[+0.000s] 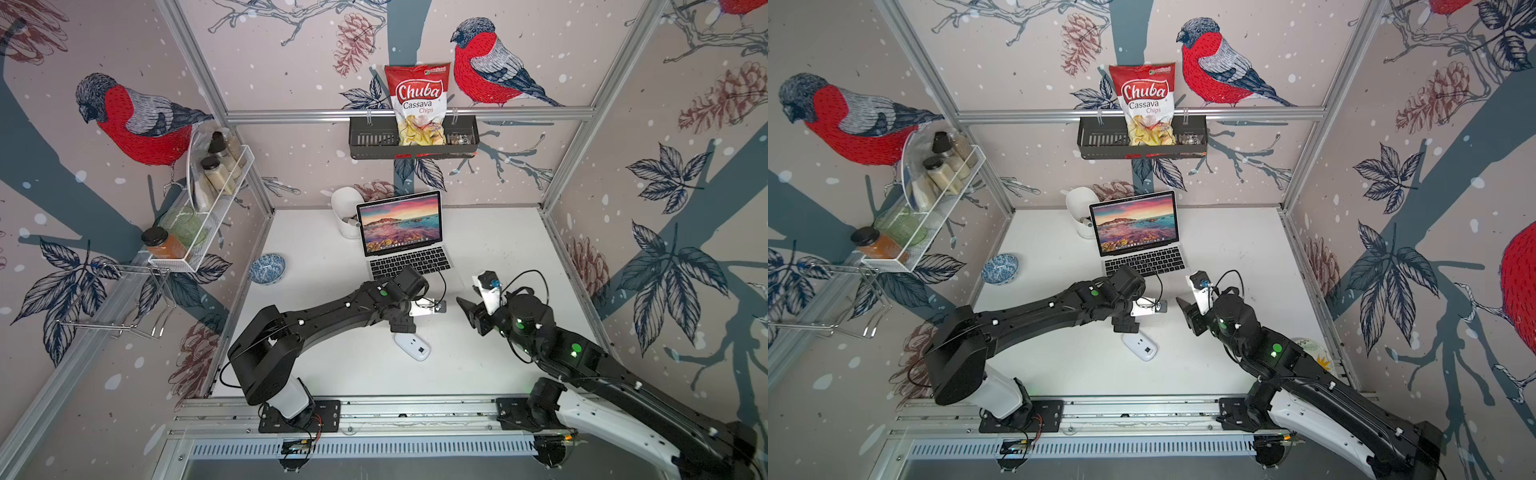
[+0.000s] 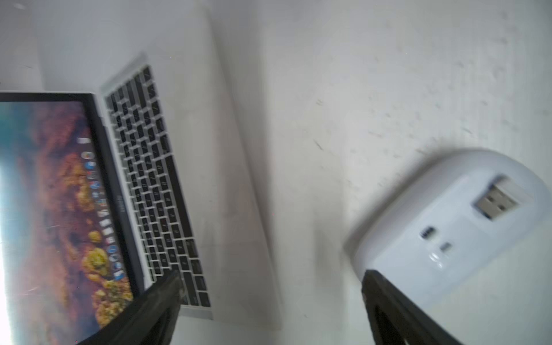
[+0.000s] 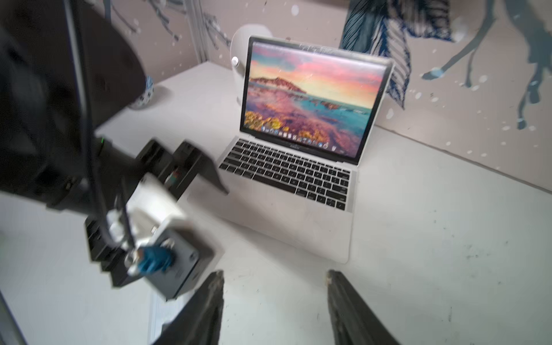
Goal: Remove the wireless mouse receiver from the laptop
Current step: Insert the USB plug into the mouse.
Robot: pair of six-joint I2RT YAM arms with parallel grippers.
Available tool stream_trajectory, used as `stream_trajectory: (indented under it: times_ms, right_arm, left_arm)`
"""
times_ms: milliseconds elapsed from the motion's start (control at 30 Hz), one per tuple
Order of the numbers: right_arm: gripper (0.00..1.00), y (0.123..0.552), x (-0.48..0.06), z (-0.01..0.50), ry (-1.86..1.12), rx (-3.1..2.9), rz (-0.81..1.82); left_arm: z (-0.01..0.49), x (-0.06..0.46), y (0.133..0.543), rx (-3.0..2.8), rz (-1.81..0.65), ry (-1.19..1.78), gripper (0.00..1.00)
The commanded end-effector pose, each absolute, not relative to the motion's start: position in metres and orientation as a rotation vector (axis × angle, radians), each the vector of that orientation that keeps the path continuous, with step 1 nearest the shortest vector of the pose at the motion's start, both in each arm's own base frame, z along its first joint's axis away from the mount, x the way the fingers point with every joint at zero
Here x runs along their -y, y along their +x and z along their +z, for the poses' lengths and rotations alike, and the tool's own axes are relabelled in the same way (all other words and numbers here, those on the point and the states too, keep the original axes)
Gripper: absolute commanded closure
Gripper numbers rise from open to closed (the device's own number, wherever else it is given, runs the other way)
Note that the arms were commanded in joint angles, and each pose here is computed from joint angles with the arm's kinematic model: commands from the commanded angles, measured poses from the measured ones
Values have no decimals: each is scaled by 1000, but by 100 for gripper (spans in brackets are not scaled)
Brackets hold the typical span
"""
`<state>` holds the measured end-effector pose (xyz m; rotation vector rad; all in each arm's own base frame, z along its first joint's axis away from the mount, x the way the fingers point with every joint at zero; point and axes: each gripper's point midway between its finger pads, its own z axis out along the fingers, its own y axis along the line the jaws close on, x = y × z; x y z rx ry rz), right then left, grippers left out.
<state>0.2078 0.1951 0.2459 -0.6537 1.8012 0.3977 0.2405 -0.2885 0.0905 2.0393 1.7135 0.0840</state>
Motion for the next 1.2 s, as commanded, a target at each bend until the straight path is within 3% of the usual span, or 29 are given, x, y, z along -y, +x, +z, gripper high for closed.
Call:
stream_trajectory:
  times_ms: [0, 333, 500, 1167]
  right_arm:
    - [42, 207, -195, 267, -613, -1713, 443]
    - [41, 217, -176, 268, -520, -1743, 347]
    - [41, 220, -174, 265, -513, -1751, 343]
    - [41, 225, -171, 258, -503, -1765, 360]
  left_arm:
    - [82, 267, 228, -1684, 148, 2193, 3]
    - [82, 264, 212, -1576, 142, 2271, 3]
    - [65, 265, 185, -1516, 120, 2365, 3]
    - [45, 294, 178, -1490, 7, 2380, 4]
